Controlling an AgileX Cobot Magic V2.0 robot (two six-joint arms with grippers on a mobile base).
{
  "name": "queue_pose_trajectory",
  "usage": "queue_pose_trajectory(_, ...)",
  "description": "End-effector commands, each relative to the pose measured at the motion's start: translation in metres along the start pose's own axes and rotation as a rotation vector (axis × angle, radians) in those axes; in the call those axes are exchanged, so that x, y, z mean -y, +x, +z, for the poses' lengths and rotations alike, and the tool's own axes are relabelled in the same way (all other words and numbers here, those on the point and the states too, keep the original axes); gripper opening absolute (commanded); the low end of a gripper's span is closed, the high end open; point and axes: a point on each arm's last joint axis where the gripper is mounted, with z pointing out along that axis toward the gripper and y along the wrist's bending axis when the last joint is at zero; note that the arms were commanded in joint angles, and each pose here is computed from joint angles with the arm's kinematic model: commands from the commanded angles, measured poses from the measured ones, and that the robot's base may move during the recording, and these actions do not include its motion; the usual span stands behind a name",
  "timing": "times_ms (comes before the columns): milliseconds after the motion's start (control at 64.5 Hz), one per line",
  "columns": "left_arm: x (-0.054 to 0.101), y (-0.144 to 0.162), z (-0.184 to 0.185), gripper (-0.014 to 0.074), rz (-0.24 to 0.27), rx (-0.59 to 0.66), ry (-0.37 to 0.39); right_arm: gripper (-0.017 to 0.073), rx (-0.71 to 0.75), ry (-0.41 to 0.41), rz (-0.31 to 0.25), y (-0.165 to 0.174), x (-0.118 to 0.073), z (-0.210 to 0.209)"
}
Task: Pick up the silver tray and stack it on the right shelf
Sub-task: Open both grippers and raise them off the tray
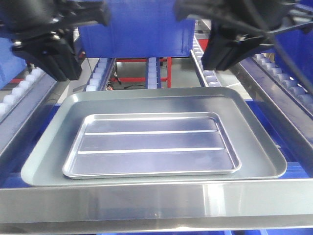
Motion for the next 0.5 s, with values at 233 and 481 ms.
queue_pose_trajectory(233,-0.013,0.041,-0.06,-0.0099,0.015,0.485,0.287,0.0054,0.543,-0.342,-0.147,0.03,0.003,-0.093)
queue_pose_trajectory(481,-0.037,0.101,-0.095,-0.0099,0.143,0.696,0.363,0.0054,0.7,-0.349,-0.242,0.071,0.025,-0.14)
